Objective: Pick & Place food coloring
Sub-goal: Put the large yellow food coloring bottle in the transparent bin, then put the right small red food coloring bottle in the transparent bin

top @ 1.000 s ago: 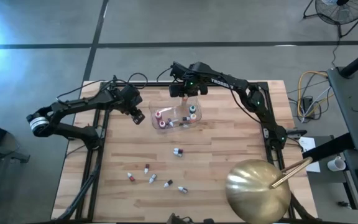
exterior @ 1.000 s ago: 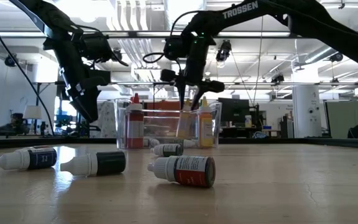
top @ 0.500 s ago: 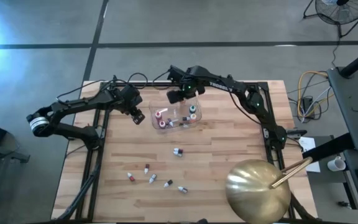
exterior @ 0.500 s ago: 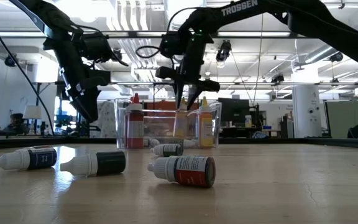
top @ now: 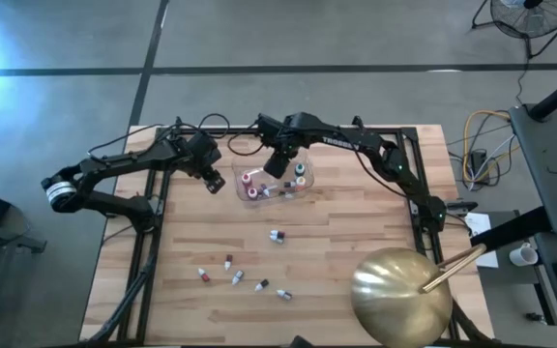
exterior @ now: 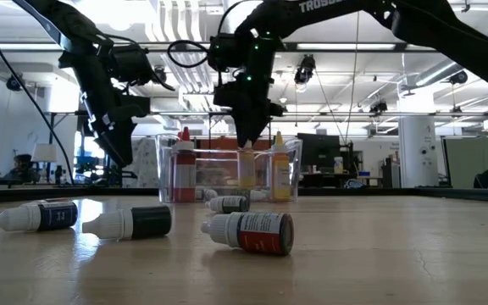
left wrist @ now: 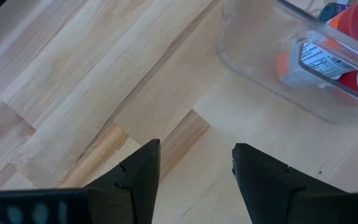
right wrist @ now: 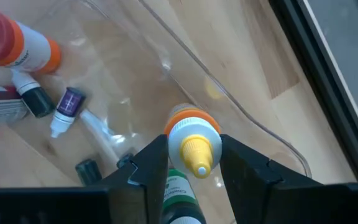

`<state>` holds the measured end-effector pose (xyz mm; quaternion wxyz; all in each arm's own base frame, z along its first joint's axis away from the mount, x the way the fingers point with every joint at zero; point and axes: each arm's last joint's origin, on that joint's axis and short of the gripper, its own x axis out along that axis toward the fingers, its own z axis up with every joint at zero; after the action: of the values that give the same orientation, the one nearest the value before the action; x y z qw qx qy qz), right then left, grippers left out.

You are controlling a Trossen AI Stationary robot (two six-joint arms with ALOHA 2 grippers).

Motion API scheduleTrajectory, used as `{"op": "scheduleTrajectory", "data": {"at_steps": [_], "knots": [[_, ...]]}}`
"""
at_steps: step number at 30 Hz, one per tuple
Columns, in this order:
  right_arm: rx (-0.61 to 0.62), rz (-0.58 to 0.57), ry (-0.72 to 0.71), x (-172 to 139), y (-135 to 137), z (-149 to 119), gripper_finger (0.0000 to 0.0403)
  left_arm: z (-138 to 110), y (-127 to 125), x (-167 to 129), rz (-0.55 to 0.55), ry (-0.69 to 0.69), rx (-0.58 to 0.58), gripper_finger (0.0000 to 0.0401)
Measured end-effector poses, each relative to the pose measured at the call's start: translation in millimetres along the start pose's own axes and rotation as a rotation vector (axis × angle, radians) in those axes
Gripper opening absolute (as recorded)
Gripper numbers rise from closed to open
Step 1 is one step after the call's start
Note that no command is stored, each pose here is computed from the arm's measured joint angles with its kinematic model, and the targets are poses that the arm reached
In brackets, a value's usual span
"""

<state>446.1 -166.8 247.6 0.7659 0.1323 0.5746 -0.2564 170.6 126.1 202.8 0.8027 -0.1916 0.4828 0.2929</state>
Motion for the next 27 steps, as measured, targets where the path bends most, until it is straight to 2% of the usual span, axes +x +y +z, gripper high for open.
{"op": "scheduleTrajectory", "data": {"at_steps": [7,11,27], "knots": [[-0.015,0.033,0.03,6.0,0.9,-3.2,0.0122,-0.8,-0.1,0.0,0.001,0.008,-0.004,0.0174],[-0.018,0.08,0.057,12.3,2.8,-6.3,0.0135,-1.1,-0.1,0.0,0.001,0.011,-0.004,0.0174],[-0.011,0.073,0.026,8.6,2.3,-5.1,0.0192,-1.1,0.0,0.0,0.001,0.011,-0.006,0.0174]]}}
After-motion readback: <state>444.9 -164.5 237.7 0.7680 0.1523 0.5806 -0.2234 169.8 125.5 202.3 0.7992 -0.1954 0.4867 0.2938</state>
